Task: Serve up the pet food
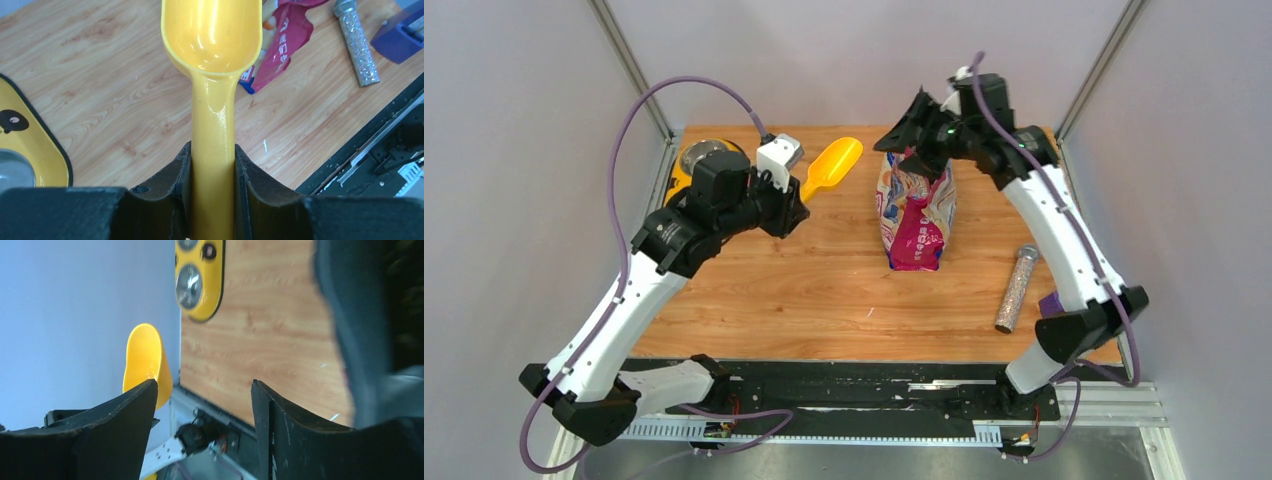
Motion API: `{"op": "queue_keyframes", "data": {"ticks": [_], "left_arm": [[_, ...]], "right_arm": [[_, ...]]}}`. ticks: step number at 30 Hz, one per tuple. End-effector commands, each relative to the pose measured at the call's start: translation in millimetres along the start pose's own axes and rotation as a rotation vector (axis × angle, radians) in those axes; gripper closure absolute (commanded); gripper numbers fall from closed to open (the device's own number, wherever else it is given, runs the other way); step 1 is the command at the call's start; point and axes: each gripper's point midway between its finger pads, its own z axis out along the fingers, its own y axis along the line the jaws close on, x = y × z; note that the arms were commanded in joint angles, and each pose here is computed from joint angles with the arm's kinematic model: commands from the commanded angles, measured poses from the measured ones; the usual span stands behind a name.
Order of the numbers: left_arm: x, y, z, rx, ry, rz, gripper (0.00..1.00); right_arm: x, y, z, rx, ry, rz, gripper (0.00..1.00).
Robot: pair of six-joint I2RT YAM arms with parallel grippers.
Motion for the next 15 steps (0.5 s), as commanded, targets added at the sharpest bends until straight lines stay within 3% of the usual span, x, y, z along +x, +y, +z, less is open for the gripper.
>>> {"op": "queue_keyframes", "data": {"ticks": [1,4,10,15], "left_arm": [[-25.7,-7.9,-0.4,0.029,-0.042,-0.038,1.0],[-40.3,-18.9,5.6,0.086,-0.046,-0.064,1.0],[-53.9,-45.0,26.1,0.141,-0.008,-0.131,1.0],[-65.8,-65.2,41.9,0.148,0.043,-0.18,1.0]], "right_arm": [[-53.5,-15.8,-64.6,0.1,-0.292,-0.148,0.31],[-67.1,-46.8,-75.0,0.209,-0.338,-0.148,0.29],[-79.2,-90.3,-61.5,0.319,-0.289,-0.199,0.28],[-99.1,-109.3,-44.0,0.396,-0.284,-0.258,0.32]]}}
